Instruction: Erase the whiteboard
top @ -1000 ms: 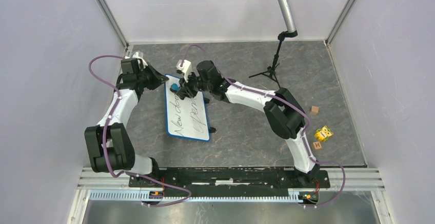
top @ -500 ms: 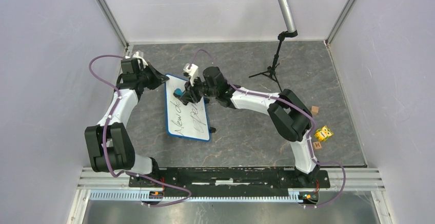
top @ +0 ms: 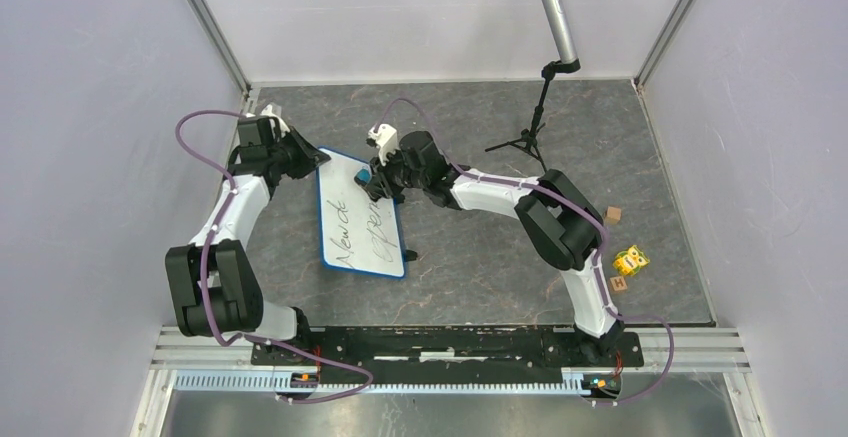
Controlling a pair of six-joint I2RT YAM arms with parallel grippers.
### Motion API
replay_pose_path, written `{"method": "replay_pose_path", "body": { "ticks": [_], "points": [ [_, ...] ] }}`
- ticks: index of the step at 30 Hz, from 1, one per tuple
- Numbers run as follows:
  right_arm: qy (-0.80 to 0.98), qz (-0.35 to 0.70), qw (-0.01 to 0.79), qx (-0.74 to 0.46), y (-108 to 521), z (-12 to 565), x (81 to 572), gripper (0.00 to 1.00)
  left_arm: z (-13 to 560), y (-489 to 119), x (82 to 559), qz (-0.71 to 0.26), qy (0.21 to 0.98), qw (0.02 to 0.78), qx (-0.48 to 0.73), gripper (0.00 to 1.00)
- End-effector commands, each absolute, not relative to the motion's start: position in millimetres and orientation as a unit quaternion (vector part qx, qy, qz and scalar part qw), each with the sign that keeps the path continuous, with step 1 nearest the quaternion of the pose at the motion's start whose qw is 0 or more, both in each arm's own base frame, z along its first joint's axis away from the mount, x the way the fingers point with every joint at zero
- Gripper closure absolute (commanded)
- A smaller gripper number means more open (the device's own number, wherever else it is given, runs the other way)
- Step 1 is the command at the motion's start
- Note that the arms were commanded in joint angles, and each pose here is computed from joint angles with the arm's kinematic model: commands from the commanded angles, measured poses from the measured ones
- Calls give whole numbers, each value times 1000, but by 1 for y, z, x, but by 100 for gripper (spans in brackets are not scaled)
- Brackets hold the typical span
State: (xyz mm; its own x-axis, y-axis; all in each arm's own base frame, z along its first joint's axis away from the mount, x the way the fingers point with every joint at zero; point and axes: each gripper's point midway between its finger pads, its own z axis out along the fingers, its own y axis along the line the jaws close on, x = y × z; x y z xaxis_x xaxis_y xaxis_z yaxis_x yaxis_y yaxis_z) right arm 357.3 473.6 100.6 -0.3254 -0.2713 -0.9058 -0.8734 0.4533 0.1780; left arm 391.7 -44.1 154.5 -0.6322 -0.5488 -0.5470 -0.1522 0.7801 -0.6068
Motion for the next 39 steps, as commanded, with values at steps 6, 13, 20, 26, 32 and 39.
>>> {"method": "replay_pose_path", "body": {
  "ticks": [6,13,20,26,32,39],
  "points": [
    [674,401,473,-402,515,165,334,96,162,-56,389,-279,865,388,-154,97],
    [662,419,471,-405,524,175,348,95,166,-60,388,-290,858,401,-134,98],
    [620,447,438,-472,541,165,305,95,169,-61,389,-291,856,408,-129,98],
    [606,439,418,-515,533,146,255,95,171,-58,388,-284,855,412,-134,98],
    [613,433,442,-492,519,142,259,96,172,-57,388,-282,856,413,-135,98],
    [684,422,446,-393,498,123,323,95,175,-58,387,-283,854,416,-132,98]
  ]
}}
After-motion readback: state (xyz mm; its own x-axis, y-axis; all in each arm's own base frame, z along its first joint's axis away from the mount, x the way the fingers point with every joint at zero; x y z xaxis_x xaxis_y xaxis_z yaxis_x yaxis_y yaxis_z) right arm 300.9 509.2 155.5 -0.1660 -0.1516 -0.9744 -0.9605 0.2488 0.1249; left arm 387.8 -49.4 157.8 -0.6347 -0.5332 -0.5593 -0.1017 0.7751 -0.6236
